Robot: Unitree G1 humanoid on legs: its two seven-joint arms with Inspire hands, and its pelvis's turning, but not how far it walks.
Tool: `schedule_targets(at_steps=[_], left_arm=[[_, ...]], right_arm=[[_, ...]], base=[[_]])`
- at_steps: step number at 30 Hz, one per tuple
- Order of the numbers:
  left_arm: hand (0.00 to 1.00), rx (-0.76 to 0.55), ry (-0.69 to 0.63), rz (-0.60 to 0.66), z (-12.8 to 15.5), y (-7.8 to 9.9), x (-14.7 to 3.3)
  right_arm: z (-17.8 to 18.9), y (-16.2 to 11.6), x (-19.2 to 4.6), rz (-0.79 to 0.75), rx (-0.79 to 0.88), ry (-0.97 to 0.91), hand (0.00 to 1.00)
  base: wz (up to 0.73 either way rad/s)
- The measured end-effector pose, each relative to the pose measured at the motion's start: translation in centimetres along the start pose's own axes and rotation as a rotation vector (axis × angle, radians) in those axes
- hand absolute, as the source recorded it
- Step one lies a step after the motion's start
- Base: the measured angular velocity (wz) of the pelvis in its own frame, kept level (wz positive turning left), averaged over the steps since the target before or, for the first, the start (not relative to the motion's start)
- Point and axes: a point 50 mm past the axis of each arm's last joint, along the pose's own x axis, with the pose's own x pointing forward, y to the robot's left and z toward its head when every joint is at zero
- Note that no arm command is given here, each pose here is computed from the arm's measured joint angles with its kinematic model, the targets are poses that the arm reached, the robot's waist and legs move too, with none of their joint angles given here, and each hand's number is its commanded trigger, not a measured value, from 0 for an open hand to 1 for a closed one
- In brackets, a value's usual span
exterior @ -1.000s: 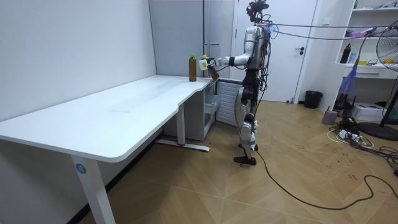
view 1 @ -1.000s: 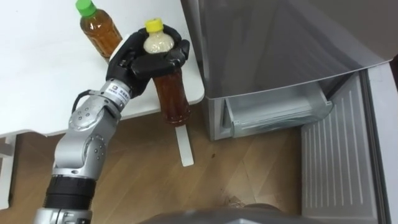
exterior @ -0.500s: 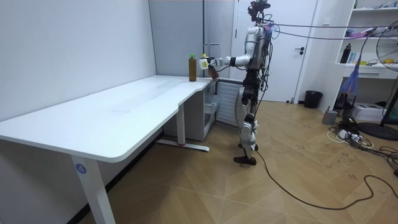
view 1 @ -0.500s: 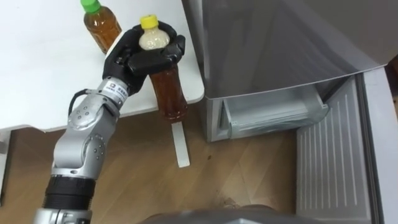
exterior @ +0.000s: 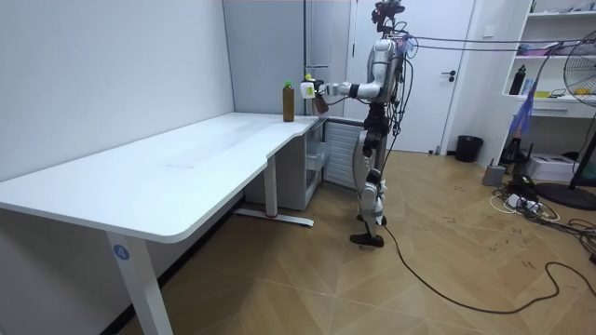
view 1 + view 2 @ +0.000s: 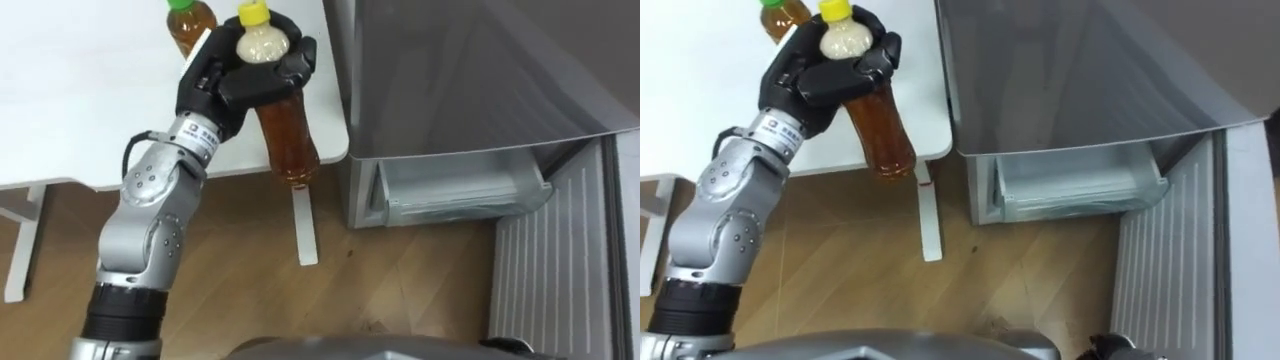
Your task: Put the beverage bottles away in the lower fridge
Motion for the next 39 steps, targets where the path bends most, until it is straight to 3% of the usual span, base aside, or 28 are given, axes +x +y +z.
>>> schedule_targets(at_steps=[8, 11, 20, 31, 39], left_arm=[[1.00, -0.038, 0.083, -0.020, -2.5, -0.7, -1.6], [1.00, -0.041, 0.095, -0.021, -2.8, -0.7, -1.9], [1.00, -0.037, 0.122, -0.054, -3.4, -0.8, -2.4], [1.00, -0.050, 0.167, -0.097, -4.5, -1.3, -3.5], [1.00, -0.054, 0.172, -0.148, -4.7, -1.7, -3.6]], right_arm=[[4.1, -0.4, -0.5, -0.042, -0.030, -0.177, 0.00], [6.2, 0.5, -1.0, -0.001, 0.044, -0.285, 0.00], [10.2, 2.9, -2.6, 0.169, -0.050, -0.480, 0.00], [15.0, 5.2, -6.8, 0.393, -0.274, -0.733, 0.00], [17.0, 5.1, -9.8, 0.543, -0.345, -0.862, 0.00]], base=[[0.06], [0.04], [0.04], [0.07], [0.07]])
